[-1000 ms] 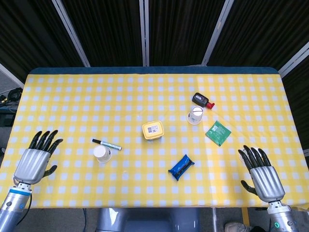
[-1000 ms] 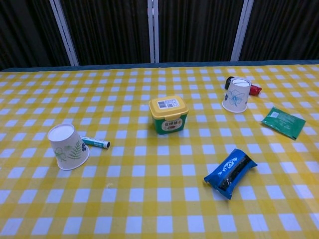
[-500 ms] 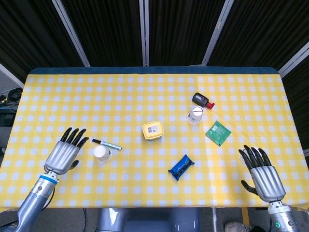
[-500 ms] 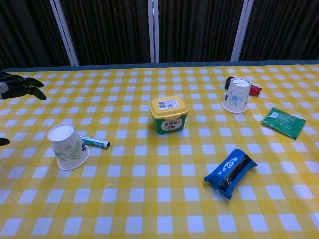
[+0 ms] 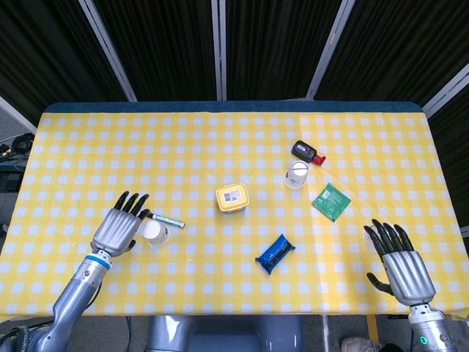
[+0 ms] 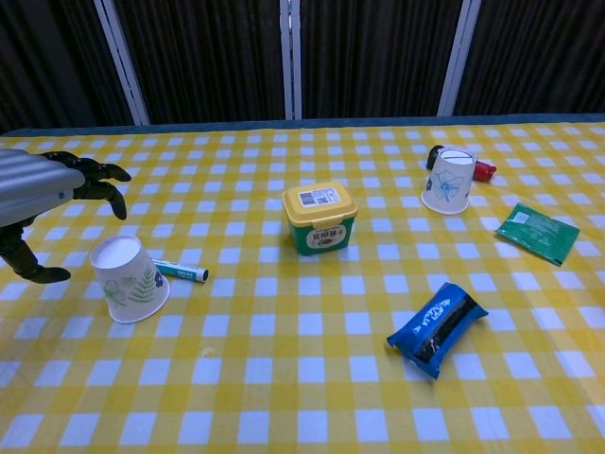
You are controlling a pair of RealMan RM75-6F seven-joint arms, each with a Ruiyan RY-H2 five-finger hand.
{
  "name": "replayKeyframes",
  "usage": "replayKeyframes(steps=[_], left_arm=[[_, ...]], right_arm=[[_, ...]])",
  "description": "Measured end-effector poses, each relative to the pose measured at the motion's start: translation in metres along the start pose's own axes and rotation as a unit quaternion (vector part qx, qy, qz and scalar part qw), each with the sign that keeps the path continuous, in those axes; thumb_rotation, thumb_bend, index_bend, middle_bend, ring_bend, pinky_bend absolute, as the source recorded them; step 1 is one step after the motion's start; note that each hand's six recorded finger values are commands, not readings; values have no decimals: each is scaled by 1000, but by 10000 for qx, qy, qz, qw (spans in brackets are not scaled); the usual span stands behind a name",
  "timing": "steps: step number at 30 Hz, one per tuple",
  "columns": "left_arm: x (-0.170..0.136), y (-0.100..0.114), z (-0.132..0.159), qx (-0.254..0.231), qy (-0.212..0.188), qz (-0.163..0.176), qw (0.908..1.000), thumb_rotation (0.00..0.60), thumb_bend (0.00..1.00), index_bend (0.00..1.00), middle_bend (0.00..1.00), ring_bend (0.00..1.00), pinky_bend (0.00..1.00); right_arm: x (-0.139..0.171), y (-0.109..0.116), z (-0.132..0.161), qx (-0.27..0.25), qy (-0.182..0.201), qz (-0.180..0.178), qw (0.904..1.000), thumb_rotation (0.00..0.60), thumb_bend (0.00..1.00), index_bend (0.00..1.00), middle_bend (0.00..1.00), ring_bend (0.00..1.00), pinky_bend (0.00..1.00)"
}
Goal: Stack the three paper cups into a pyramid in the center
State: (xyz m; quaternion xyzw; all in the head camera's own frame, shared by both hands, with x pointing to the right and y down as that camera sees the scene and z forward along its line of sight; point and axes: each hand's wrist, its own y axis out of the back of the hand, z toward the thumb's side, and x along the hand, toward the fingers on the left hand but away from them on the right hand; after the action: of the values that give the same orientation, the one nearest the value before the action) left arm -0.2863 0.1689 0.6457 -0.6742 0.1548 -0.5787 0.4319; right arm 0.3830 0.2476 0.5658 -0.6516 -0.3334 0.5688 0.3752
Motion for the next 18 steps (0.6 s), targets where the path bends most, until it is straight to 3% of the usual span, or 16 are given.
replayKeyframes(steps=[9,18], left_arm=[[12,1,15,56,-48,-83,9999,600,256,264,0,0,0],[15,-2,22,126,-53,-149,9998,600,272,432,0,0,0]], right_arm=[[0,1,-1,-39,-5,-2,10000,600,119,41,0,0,0],[0,1,-1,-46,-9,3,10000,600,119,41,0,0,0]])
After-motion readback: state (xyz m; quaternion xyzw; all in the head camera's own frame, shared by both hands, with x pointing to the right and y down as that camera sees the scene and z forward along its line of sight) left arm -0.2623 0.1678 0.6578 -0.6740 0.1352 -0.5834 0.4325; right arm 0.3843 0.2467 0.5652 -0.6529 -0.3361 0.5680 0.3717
